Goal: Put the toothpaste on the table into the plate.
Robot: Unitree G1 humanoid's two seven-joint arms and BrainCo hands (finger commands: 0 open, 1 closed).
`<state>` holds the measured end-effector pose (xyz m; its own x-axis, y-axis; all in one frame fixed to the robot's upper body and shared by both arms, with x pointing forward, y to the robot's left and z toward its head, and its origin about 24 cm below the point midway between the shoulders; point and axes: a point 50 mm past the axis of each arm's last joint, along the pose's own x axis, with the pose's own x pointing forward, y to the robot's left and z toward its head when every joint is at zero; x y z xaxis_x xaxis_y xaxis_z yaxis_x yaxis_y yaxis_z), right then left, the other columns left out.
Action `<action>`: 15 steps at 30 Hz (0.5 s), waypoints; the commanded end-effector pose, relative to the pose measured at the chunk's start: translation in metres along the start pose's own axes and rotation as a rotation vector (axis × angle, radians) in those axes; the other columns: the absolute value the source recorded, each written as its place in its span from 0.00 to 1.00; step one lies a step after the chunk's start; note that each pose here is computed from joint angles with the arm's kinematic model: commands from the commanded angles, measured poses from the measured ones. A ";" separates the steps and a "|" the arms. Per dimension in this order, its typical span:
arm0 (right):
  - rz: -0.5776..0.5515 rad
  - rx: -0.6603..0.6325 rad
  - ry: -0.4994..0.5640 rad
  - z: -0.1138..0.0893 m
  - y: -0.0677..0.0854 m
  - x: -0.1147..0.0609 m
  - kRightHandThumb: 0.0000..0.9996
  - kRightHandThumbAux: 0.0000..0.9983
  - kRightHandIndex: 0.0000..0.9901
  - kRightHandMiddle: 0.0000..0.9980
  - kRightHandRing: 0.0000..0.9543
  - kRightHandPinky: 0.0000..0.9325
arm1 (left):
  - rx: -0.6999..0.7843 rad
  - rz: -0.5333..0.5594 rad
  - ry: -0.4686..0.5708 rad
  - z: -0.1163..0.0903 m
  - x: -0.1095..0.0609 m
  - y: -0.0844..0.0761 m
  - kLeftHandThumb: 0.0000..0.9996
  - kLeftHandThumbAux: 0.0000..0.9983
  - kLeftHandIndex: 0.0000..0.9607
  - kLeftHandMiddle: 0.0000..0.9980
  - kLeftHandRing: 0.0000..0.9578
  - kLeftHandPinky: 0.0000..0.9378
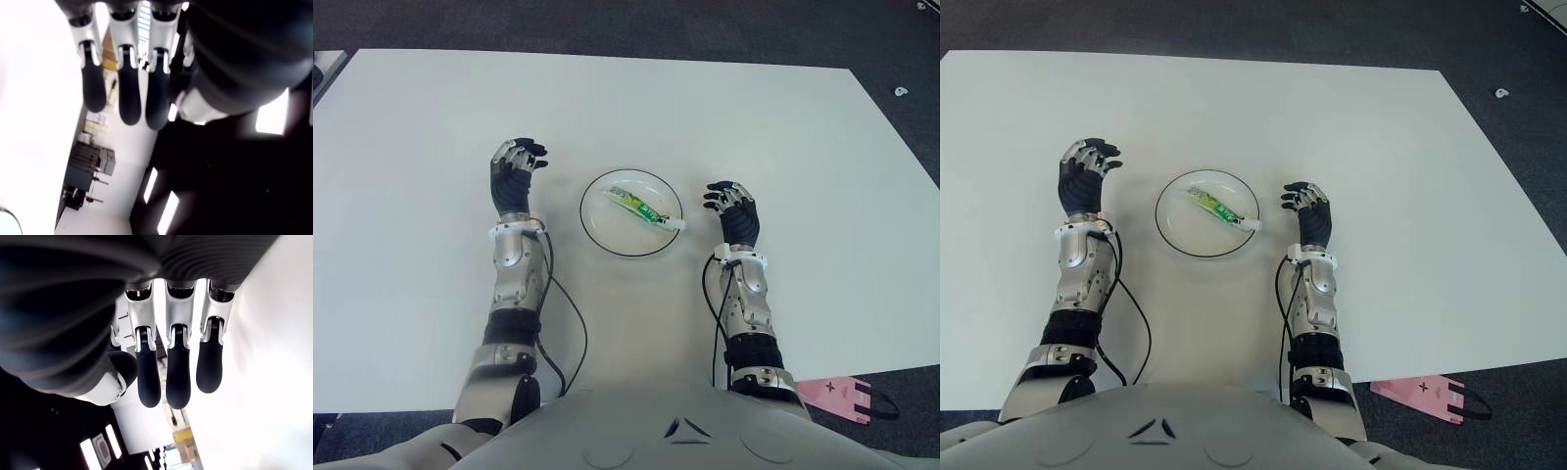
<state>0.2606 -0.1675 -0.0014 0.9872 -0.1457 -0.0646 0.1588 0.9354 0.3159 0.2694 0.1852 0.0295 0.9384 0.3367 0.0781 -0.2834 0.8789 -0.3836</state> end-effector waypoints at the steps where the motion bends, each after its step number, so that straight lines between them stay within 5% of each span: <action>1: -0.108 0.009 0.299 -0.053 -0.017 -0.032 0.71 0.73 0.43 0.47 0.51 0.54 | -0.111 0.100 0.093 -0.006 -0.010 0.000 0.70 0.72 0.44 0.44 0.47 0.50; 15: -0.087 -0.011 0.293 -0.055 -0.019 -0.031 0.71 0.73 0.43 0.45 0.50 0.53 | -0.456 0.194 0.260 -0.023 -0.028 0.006 0.71 0.72 0.44 0.41 0.46 0.50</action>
<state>0.2609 -0.1667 -0.0026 0.9882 -0.1369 -0.0689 0.1516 0.9389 0.3090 0.2497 0.2002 0.0147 0.9119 0.3778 -0.1605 -0.3876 0.6636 -0.6399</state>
